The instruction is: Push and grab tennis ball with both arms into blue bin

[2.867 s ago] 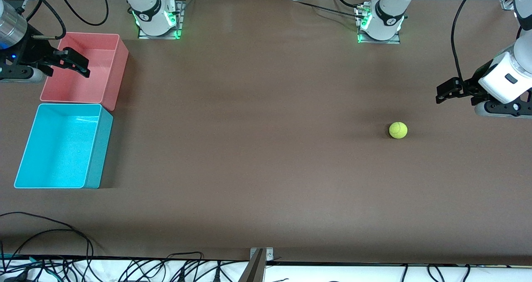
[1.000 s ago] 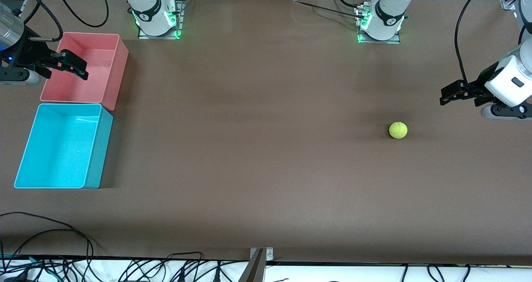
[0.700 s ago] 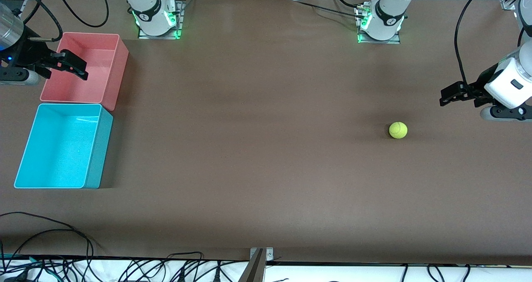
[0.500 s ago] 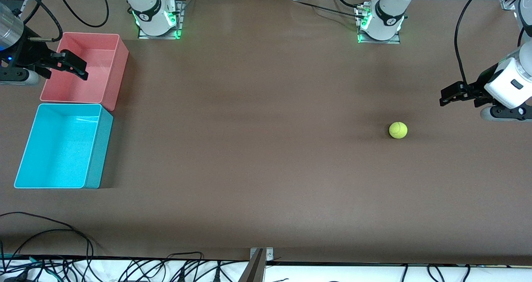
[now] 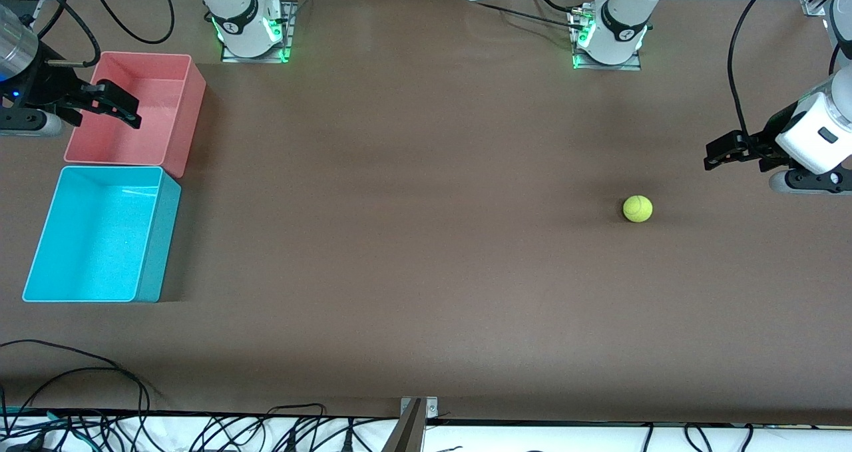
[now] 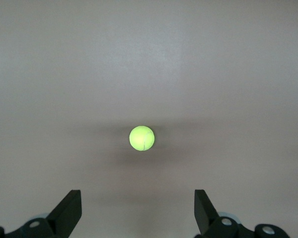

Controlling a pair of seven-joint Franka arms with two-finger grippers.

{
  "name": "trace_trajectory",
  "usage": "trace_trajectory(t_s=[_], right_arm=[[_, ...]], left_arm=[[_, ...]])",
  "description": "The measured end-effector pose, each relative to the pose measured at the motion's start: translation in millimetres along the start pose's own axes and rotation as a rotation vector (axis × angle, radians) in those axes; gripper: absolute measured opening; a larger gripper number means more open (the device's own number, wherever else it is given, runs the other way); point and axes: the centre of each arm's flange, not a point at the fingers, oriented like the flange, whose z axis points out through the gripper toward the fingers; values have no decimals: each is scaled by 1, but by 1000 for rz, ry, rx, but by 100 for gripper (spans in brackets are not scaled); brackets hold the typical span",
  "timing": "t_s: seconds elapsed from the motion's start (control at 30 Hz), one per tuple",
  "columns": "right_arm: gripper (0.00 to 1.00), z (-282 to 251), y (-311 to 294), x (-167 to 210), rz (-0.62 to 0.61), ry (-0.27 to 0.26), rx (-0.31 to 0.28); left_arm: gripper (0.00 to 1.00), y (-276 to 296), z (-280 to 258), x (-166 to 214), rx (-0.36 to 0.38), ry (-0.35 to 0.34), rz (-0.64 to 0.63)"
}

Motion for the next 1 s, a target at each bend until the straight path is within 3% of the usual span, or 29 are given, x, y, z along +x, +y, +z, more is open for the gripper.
trace_trajectory(t_s=[0.57, 0.63, 0.8, 0.83, 1.0], right_arm=[[100, 0, 0, 0, 0, 0, 0], [100, 0, 0, 0, 0, 0, 0], [100, 0, 0, 0, 0, -1, 0], [100, 0, 0, 0, 0, -1, 0], [100, 0, 0, 0, 0, -1, 0]], left_arm=[[99, 0, 0, 0, 0, 0, -1], [93, -1, 0, 0, 0, 0, -7], [68, -3, 0, 0, -1, 0, -23], [58, -3, 0, 0, -1, 0, -24], [36, -3, 0, 0, -1, 0, -27]])
